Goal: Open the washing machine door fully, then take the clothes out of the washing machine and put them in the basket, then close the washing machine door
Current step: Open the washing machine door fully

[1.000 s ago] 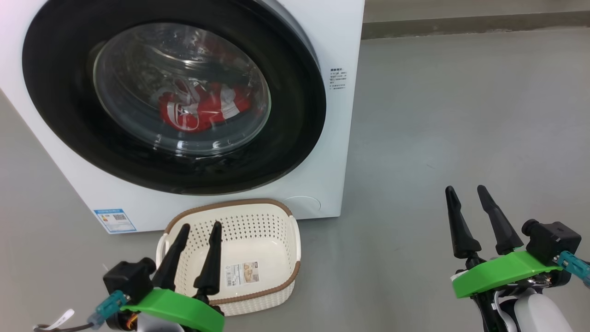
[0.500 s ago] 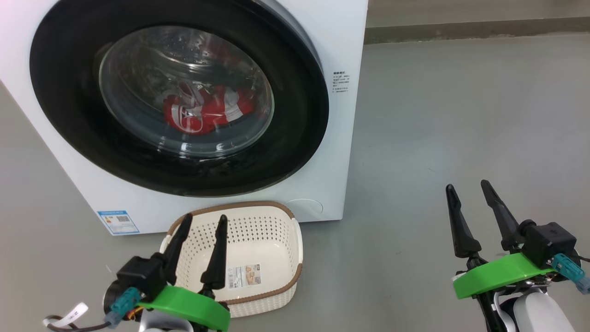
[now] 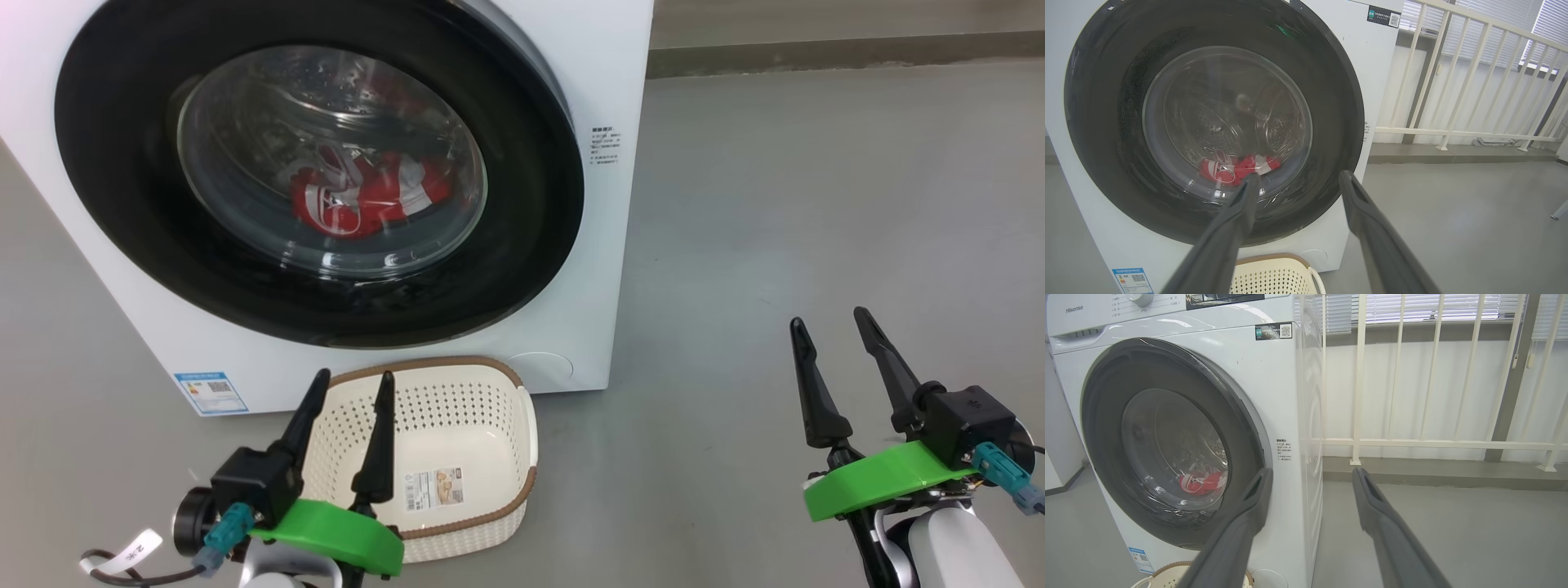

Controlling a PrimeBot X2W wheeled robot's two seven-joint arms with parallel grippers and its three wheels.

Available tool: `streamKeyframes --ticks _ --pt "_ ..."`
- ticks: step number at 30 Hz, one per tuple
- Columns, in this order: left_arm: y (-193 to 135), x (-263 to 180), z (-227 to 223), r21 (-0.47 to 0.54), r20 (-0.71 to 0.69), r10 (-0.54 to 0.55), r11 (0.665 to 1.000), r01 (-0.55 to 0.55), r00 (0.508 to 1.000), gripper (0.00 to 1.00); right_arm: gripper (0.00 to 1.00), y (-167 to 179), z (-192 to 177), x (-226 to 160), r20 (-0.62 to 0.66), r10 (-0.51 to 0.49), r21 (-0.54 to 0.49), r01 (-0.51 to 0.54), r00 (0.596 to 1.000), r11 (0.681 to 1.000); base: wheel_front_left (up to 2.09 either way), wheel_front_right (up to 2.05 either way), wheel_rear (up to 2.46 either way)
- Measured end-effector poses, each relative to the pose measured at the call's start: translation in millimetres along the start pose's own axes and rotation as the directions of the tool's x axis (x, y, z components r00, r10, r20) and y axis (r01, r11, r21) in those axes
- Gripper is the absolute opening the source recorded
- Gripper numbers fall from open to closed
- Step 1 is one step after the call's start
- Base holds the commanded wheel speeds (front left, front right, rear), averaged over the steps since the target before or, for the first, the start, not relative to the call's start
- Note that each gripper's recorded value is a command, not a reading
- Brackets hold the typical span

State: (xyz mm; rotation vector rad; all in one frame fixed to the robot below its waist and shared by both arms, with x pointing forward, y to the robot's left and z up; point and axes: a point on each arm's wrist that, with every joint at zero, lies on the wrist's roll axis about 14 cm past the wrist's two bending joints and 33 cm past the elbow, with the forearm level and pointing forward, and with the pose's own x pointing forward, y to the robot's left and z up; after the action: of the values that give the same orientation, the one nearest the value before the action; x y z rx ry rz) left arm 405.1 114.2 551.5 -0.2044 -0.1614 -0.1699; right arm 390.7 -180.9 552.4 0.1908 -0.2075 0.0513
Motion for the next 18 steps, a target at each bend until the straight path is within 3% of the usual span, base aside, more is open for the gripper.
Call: streamKeyframes --ticks 18 --pt "8.1 -0.3 -2.6 -0.001 -0.006 0.028 1.000 -0.028 1.000 1.00 1.00 0.6 -4.9 2.7 -0.011 0.001 0.010 -0.001 1.000 1.000 0.00 0.00 0.00"
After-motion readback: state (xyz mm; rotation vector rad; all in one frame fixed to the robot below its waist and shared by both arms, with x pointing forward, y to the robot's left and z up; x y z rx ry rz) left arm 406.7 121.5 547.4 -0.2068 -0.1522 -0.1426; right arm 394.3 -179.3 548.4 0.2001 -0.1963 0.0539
